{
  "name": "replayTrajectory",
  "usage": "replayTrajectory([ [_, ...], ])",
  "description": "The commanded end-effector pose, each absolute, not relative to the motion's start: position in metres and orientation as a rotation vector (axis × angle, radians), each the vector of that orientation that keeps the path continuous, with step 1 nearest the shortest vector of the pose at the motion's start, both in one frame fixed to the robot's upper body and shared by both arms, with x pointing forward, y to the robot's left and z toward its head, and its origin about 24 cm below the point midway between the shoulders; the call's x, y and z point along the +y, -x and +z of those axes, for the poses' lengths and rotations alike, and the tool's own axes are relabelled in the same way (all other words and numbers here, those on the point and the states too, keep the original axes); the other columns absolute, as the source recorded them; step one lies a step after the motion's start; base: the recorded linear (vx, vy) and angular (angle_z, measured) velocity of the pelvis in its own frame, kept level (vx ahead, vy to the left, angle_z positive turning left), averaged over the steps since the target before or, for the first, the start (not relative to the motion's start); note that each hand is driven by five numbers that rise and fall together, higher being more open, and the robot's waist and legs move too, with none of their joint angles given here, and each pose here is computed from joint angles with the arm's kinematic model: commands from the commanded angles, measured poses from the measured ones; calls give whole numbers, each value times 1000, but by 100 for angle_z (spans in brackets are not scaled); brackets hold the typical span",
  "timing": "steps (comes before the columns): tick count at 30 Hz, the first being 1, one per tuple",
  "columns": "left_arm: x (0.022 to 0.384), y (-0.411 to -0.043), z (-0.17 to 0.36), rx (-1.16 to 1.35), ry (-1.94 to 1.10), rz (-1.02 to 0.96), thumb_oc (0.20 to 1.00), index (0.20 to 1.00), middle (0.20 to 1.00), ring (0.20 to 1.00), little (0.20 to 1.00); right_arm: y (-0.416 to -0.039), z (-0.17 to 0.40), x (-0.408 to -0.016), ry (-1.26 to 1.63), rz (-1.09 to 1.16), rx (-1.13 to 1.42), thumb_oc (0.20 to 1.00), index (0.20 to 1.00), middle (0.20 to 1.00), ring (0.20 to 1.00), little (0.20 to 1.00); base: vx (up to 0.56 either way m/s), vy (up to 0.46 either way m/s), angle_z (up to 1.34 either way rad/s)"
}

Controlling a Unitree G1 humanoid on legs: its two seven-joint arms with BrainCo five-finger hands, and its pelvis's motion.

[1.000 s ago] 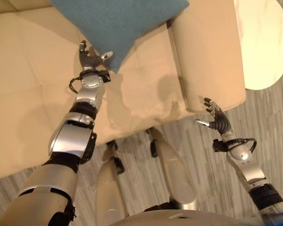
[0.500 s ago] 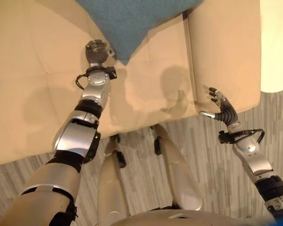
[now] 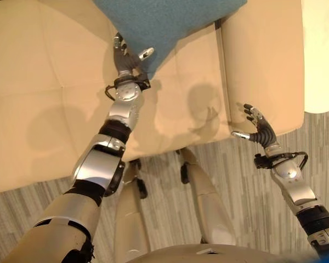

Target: Pick up all the scattered cushions and arrange them neatly on the sofa.

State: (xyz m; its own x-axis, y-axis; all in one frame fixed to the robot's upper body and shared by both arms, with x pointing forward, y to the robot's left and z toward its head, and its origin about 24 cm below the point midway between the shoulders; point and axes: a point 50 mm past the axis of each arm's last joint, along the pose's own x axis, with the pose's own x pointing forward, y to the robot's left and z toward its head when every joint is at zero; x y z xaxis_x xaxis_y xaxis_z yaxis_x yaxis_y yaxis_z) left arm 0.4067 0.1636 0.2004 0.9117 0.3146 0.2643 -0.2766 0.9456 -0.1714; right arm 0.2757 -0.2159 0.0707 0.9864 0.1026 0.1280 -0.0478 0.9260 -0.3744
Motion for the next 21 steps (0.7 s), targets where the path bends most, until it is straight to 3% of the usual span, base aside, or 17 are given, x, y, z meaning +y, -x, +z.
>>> replayTrajectory([
  [1,162,-406,214,-372,145,298,1000,1000,1000,1000,1000,-269,78,-227,397,52,-192,1000,1000,1000,1000,1000,-84,-12,2],
  [11,151,-418,234,-339,-41,328,1000,1000,1000,1000,1000,-277,107,-226,392,82,-300,1000,1000,1000,1000,1000,7,-5,-4],
  [21,152,-419,263,-375,124,344,1000,1000,1000,1000,1000,-273,130,-232,345,68,-392,1000,1000,1000,1000,1000,3,-11,-1],
])
